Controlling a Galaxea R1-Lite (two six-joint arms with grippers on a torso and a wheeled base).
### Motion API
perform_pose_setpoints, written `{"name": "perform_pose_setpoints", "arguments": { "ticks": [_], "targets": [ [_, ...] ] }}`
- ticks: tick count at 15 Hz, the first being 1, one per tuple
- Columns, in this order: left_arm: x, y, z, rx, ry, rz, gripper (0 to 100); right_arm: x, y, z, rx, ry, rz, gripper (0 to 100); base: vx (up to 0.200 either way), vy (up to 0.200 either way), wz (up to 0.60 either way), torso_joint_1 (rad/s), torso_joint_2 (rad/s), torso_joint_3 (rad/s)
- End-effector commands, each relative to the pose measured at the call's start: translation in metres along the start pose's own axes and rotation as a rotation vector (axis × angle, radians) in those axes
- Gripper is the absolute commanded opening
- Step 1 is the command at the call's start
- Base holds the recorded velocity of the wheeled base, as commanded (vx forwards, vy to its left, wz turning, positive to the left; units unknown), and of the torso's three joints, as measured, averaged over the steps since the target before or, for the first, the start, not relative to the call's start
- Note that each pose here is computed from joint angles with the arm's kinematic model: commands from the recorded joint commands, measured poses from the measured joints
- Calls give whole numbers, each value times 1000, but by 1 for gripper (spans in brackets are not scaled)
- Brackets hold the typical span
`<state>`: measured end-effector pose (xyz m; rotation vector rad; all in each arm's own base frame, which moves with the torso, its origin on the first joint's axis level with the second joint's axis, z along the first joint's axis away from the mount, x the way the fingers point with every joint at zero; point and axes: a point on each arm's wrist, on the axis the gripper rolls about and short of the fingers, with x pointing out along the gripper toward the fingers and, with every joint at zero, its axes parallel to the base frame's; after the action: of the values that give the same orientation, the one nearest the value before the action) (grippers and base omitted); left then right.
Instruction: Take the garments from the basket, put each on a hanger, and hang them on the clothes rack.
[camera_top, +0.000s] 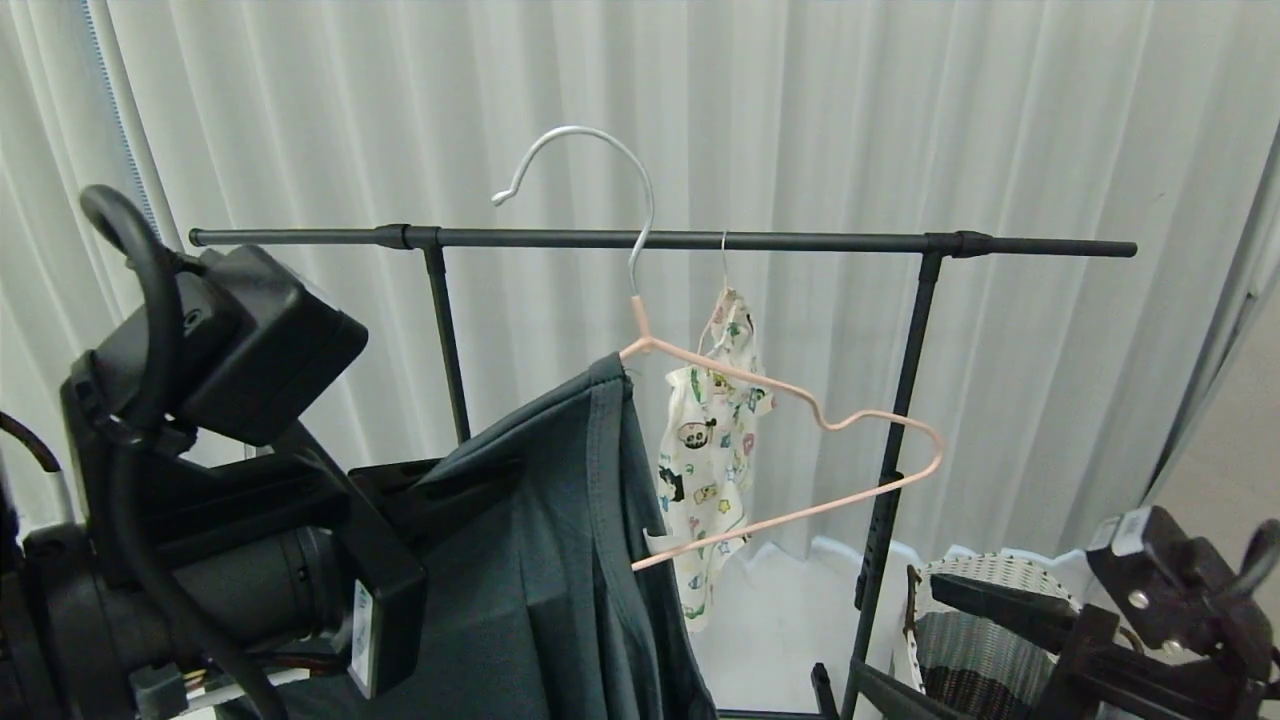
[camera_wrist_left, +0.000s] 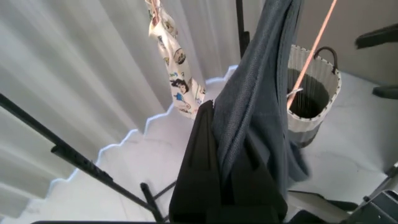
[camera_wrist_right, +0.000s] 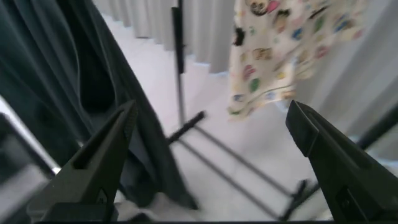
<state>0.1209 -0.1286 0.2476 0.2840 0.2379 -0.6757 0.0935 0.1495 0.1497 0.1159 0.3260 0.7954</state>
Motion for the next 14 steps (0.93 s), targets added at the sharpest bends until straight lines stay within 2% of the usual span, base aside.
{"name": "perform_pose_setpoints", "arguments": {
  "ticks": [1,3,5,9,11,14],
  "targets": [
    [6,-1,1,9,7,-1,0,19,14,9,84,73,56,100,0,0,0,0,0,0],
    [17,-1,7,1,-34,18,0,18,19,9,113,100,109,100,0,0,0,0,0,0],
    [29,-1,7,-3,-39,59,0,18,21,8,110,103,122,100,0,0,0,0,0,0],
    [36,-1,15,-9,-79,68,0,27,23,3,103,136,113,100,0,0,0,0,0,0],
    [36,-1,19,-13,-92,69,0,43,24,3,102,154,94,100,0,0,0,0,0,0],
    [35,-1,22,-13,-101,68,0,73,17,7,116,160,28,100,0,0,0,0,0,0]
  ]
}}
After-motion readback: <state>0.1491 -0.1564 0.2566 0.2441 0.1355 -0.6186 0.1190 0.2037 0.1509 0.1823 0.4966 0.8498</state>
